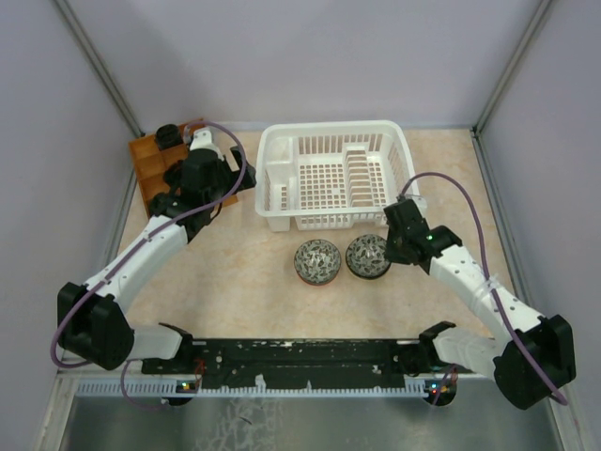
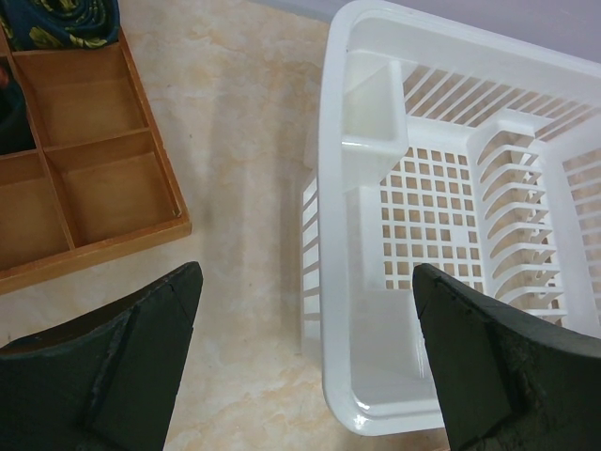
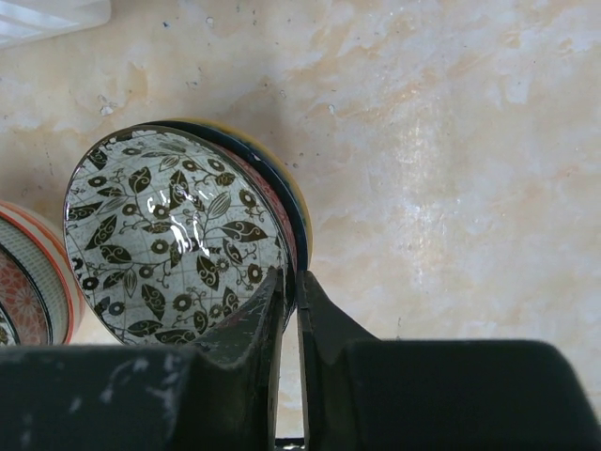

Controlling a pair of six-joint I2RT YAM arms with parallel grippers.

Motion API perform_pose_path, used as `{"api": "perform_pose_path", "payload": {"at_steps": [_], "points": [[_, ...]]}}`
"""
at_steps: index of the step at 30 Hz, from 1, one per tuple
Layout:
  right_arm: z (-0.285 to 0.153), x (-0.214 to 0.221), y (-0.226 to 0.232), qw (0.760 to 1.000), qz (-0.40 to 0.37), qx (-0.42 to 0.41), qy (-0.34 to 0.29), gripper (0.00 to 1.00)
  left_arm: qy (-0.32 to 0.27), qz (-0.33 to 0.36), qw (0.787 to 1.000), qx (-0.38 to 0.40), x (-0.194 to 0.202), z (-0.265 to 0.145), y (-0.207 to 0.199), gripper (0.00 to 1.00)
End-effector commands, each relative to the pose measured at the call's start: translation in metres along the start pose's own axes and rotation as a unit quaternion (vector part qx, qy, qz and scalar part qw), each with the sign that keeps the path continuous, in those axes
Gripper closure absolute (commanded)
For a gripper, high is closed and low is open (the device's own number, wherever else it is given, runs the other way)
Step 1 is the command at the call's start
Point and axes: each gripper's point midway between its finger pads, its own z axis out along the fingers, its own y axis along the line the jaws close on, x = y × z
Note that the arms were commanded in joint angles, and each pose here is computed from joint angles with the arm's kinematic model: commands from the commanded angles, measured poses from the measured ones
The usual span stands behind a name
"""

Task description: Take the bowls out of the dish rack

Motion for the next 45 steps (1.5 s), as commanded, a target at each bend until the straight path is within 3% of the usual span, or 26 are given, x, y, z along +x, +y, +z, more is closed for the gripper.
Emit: {"api": "perform_pose_path", "payload": {"at_steps": [1, 7, 21, 22, 27, 34, 37, 45], "points": [[-0.007, -0.012, 0.002, 1.000, 0.004, -0.005, -0.026, 0.90, -0.010, -0.006, 1.000, 0.014, -0.005, -0.002, -0.007, 0.01], [-0.003, -0.007, 0.000, 1.000, 0.006, 0.000, -0.021, 1.00, -0.012, -0.007, 1.000, 0.016, -0.007, -0.003, -0.008, 0.01], [0.009, 0.005, -0.009, 0.999, 0.028, -0.002, -0.017, 1.00, -0.009, -0.007, 1.000, 0.019, -0.006, -0.001, -0.010, 0.01], [0.008, 0.005, -0.008, 0.999, 0.028, -0.004, -0.016, 0.97, -0.008, -0.008, 1.000, 0.018, -0.006, -0.001, -0.010, 0.01], [0.004, 0.000, -0.008, 0.999, 0.030, -0.003, -0.024, 0.63, -0.010, -0.006, 1.000, 0.019, -0.007, -0.002, -0.011, 0.01], [-0.020, -0.023, -0.019, 0.995, 0.057, 0.011, -0.082, 0.34, -0.017, -0.008, 1.000, 0.019, -0.014, -0.006, -0.011, 0.01], [-0.033, -0.036, -0.029, 0.987, 0.088, 0.020, -0.131, 0.02, -0.022, -0.007, 0.999, 0.028, -0.018, -0.009, -0.014, 0.01], [-0.055, -0.069, -0.060, 0.951, 0.223, 0.010, -0.215, 0.01, -0.045, -0.014, 0.999, 0.013, -0.029, -0.023, -0.006, 0.01]]}}
